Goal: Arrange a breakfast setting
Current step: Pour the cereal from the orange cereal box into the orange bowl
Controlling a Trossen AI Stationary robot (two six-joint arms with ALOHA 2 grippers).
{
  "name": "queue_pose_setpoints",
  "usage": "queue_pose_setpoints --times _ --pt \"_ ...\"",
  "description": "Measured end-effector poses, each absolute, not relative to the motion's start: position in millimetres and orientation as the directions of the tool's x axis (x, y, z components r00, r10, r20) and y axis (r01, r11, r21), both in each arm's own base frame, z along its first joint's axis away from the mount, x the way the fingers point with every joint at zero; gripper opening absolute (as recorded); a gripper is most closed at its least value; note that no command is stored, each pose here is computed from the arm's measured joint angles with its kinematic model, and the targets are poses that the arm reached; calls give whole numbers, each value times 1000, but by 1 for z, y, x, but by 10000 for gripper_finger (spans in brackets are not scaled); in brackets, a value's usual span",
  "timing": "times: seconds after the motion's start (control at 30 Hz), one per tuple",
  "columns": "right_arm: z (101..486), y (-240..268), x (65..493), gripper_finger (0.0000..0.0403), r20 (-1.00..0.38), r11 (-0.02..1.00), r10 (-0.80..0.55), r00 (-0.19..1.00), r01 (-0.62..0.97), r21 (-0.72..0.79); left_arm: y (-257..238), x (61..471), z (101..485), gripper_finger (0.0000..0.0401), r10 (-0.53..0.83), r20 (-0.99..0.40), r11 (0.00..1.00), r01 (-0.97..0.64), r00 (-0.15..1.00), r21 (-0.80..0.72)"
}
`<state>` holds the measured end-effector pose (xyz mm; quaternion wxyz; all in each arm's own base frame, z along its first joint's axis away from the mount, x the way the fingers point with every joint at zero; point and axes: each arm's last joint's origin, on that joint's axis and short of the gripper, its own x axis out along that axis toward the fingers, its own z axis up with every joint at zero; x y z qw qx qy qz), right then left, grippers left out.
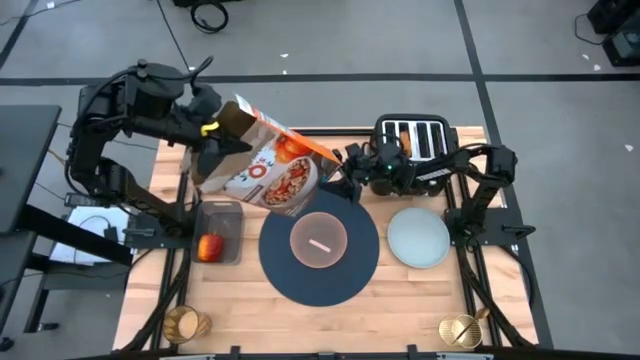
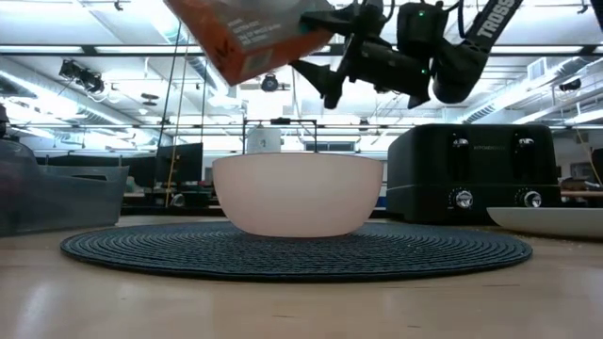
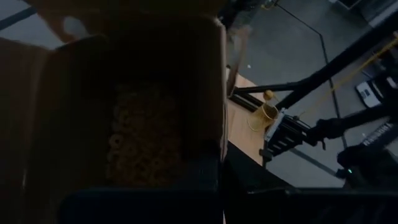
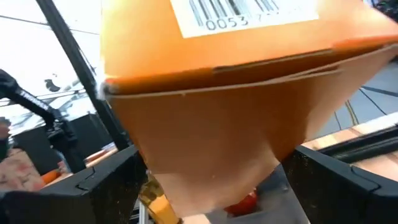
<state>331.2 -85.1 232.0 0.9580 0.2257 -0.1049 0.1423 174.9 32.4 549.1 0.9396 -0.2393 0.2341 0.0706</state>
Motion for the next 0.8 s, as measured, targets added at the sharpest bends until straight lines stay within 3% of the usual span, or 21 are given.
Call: queue_pose_setpoints --times 0.37,0.8 --pt "246 -81 325 359 340 791 316 886 -443 422 30 174 549 2 7 -474 878 -232 880 -419" --pt "256 -81 321 397 431 805 280 858 -454 382 31 177 547 2 22 -491 872 -257 871 -416"
